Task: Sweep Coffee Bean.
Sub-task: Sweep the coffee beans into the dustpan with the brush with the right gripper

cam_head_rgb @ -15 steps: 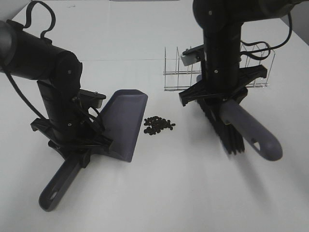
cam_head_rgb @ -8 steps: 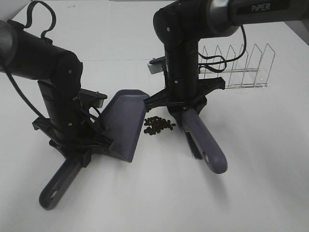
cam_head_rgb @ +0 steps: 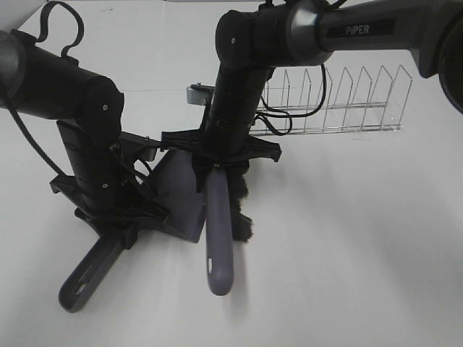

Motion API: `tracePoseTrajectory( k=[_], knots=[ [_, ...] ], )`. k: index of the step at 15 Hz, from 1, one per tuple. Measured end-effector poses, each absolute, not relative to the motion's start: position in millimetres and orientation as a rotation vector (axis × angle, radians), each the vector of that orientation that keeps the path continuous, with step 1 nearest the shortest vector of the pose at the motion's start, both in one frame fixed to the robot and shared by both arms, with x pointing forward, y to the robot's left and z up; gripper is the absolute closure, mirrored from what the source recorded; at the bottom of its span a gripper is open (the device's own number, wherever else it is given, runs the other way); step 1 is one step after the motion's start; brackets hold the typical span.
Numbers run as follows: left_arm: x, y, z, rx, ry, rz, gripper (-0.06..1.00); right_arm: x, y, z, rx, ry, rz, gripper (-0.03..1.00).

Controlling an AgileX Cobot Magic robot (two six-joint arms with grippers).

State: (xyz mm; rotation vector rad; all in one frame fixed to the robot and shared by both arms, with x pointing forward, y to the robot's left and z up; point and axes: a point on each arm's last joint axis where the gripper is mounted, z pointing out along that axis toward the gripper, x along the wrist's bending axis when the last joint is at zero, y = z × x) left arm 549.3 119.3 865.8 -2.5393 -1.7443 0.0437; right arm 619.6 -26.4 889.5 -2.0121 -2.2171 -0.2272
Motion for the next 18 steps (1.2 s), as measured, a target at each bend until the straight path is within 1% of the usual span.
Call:
tracePoseTrajectory(
  k=[3,7,11,15,17,18],
  knots=[
    [549,119,866,-2.542,-1.740,0.044,0.62,620,-14,893,-1.948,-2.112,-0.373,0.66],
    [549,119,866,-2.543,-1.739,0.044,0.62,626,-18,898,-1.928,-2.079,-0.405,0.66],
    [550,119,866,-2.553,-1.737,0.039,0.62,634,-11,917,-1.903,-2.082,-0.497,0.66],
    [550,118,866,-2.557,-1.742,0.041,0.62,638,-11,933,-1.867,-2.154,-0.499,0.66],
    [550,118,866,-2.558,-1.744,0.040,0.62,642,-15,952,-1.855,-2.257,-0.502,0.66],
    [550,118,866,-2.558,-1.747,0.042,0.62,643,-20,959,-1.862,-2.339,-0.451,0.66]
  ],
)
